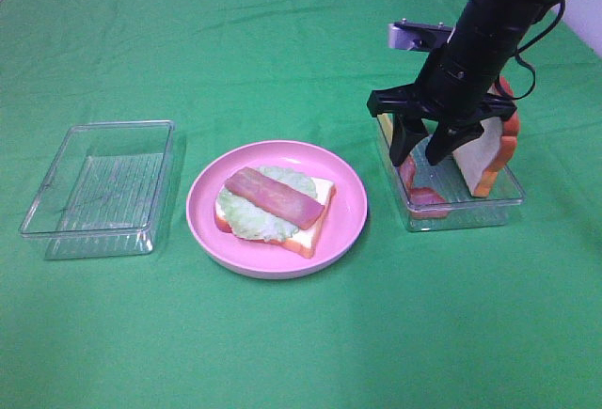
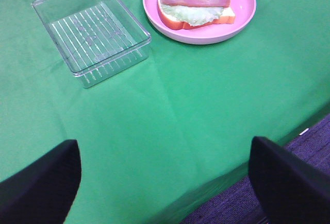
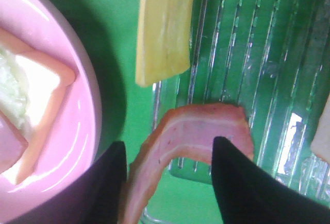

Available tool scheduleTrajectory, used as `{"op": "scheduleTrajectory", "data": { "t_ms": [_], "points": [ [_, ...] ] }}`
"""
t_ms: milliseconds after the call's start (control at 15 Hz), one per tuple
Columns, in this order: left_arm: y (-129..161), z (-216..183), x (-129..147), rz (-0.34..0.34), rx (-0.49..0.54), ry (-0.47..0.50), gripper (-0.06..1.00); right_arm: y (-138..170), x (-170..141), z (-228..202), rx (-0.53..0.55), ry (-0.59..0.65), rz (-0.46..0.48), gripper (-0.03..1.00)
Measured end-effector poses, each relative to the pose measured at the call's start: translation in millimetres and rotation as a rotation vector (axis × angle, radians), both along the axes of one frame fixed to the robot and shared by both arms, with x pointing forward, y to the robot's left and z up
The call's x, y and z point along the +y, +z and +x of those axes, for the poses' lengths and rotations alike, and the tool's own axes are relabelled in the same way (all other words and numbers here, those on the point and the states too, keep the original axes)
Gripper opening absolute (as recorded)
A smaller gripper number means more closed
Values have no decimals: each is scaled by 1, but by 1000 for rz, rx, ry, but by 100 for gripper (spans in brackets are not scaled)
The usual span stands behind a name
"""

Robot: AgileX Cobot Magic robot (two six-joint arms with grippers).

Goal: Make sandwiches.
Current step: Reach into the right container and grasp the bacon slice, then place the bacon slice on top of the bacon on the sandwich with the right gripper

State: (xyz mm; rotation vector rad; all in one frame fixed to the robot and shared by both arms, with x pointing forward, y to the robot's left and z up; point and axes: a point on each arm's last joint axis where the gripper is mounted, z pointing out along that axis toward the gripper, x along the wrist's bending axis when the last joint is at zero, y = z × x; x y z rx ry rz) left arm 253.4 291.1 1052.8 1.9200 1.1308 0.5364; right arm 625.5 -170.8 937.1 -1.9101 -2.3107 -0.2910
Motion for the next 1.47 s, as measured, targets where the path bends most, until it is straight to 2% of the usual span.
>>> {"op": "scheduleTrajectory", "data": {
  "t_ms": [200,267,333,467,800,933,1133,1267,1467],
  "points": [
    [0,0,0,0,0,0,83,0,0,-3,28,7,-4,38],
    [0,0,0,0,0,0,83,0,-1,-4,42,10,-6,26],
    [0,0,0,0,0,0,83,0,-1,-4,44,10,-6,21],
    [0,0,0,0,0,0,83,1,0,-5,53,10,-3,0],
    [0,0,0,0,0,0,83,28,1,-9,11,3,37,0],
    [0,0,0,0,0,0,83,63,0,-19,-50,6,67,0],
    [0,0,0,0,0,0,83,87,-1,-27,-91,7,104,0],
    [0,0,0,0,0,0,83,101,5,-34,-91,27,192,0],
    [0,0,0,0,0,0,83,112,21,-43,-44,113,377,0]
  ]
}}
